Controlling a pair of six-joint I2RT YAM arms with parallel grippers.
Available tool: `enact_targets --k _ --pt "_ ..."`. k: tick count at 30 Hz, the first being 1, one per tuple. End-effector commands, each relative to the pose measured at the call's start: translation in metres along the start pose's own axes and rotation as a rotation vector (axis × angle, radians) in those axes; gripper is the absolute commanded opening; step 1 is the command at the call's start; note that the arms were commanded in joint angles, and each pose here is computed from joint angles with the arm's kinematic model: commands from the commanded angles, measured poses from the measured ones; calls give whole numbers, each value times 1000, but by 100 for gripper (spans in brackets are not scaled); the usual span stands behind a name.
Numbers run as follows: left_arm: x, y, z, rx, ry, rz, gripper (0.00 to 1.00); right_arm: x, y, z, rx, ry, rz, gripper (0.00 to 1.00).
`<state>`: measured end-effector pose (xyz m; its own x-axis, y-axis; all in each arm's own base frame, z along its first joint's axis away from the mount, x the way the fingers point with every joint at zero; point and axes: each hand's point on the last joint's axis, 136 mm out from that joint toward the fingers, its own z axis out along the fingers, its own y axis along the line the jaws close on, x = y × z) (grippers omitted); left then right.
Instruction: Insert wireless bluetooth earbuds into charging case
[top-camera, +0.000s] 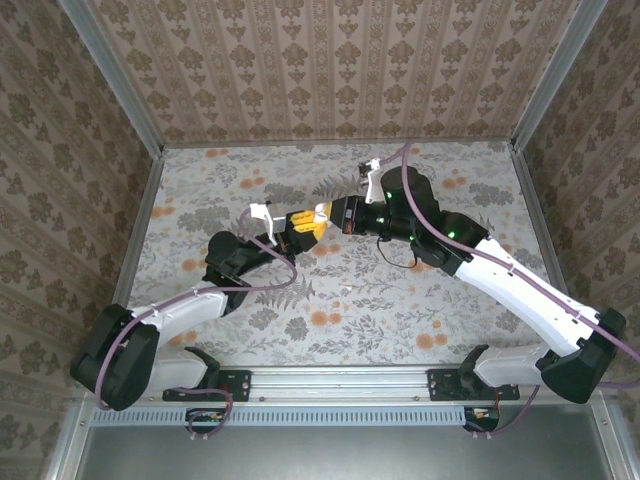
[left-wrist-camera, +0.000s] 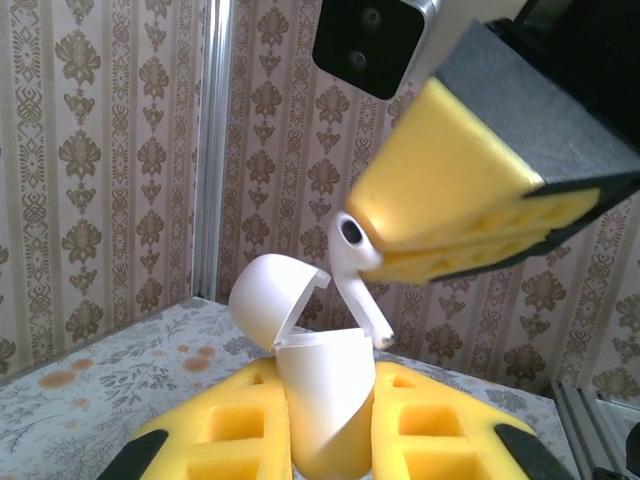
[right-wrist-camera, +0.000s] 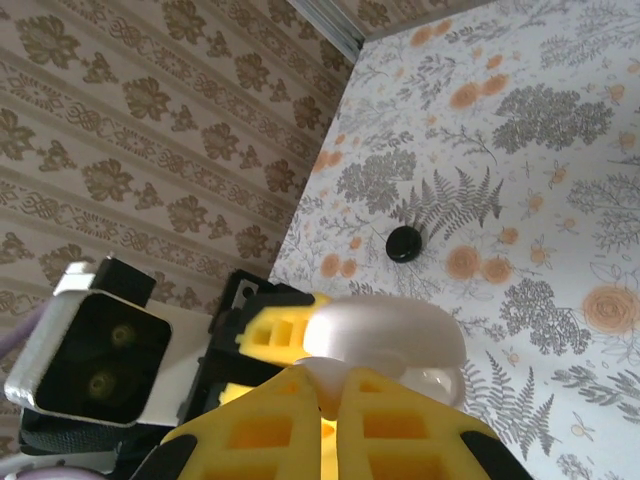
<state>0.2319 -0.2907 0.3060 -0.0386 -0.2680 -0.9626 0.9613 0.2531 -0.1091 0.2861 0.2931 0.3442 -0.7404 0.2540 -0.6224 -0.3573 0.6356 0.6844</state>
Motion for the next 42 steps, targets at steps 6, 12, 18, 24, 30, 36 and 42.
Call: enact_targets --k 6,12,18,24,30,36,42 --pt "-24 -21 4 79 -57 30 0 -15 14 0 -50 -37 6 8" --pt "-29 -20 2 61 -72 31 0 -8 5 -1 -23 -24 -10 7" --pt "-36 -14 1 18 -102 26 0 2 -4 -5 3 -38 -48 6" --pt "-39 -12 1 3 -117 17 0 7 -1 -3 3 -34 -110 6" --pt "-40 -11 0 -3 -122 14 0 13 5 1 -12 -6 -178 5" --pt "-39 -9 0 -15 -125 9 0 16 5 0 -14 7 -185 6" --pt "-40 -8 3 -3 -124 7 0 25 4 7 -6 75 -157 15"
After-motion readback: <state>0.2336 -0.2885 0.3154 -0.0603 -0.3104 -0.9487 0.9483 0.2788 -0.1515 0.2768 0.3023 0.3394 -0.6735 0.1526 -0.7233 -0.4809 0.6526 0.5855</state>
